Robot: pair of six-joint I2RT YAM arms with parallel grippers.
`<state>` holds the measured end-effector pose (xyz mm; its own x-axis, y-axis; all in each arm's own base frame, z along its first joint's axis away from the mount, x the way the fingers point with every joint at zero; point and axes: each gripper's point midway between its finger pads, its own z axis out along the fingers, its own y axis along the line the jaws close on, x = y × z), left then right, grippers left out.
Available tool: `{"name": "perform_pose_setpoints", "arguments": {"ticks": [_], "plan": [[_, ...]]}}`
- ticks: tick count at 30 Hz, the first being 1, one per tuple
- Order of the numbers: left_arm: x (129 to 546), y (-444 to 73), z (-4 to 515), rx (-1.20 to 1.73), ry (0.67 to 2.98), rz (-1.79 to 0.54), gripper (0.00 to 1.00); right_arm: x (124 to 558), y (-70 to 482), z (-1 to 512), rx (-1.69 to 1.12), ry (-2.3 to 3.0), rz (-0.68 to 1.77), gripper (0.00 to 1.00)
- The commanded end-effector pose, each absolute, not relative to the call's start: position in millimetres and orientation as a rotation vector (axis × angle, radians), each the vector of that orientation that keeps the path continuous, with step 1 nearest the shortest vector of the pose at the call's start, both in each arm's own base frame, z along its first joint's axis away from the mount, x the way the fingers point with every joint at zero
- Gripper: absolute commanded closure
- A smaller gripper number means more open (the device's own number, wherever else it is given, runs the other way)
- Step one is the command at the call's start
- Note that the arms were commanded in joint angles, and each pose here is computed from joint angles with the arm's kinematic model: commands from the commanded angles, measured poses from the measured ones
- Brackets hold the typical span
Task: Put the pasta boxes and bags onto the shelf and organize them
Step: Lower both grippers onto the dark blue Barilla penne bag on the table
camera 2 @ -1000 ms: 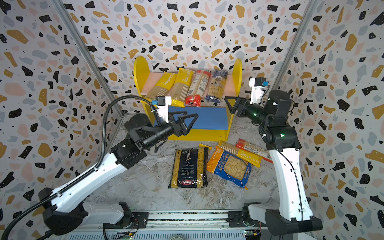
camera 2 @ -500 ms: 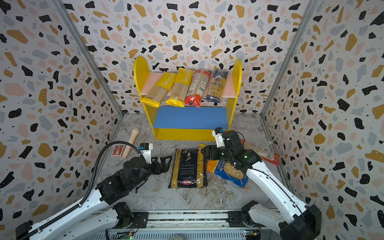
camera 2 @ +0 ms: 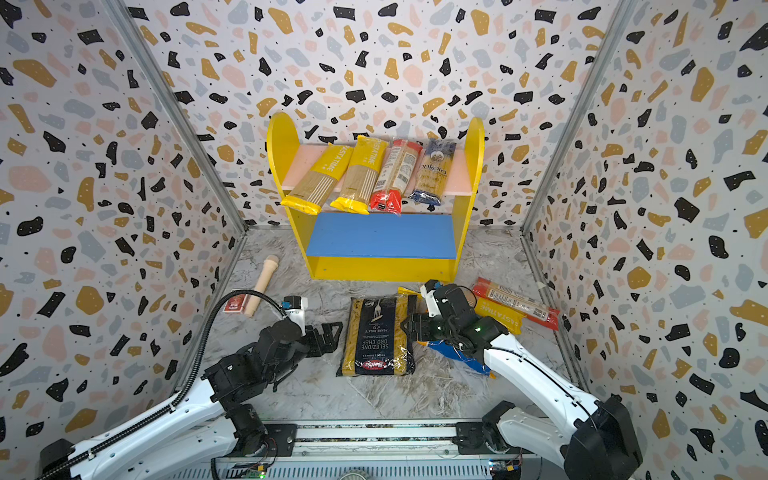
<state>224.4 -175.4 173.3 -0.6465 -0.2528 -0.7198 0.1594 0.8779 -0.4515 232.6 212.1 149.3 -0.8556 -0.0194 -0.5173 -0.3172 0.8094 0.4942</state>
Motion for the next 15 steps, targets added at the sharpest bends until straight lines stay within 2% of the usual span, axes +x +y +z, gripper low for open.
{"name": "perform_pose_setpoints", "arguments": {"ticks": [1,10,15], "plan": [[226,-178,174,-0.080,2.162,-0.650,0.00,234,209,155,-0.217,2.460,0.802,0.19],[224,-193,132,-0.073,2.243,-0.697,0.01,222,219,106,-0.193,2.545,0.946,0.15],[221,-191,109,-0.069,2.304,-0.660,0.04,217,224,93,-0.196,2.552,1.017,0.15]]}}
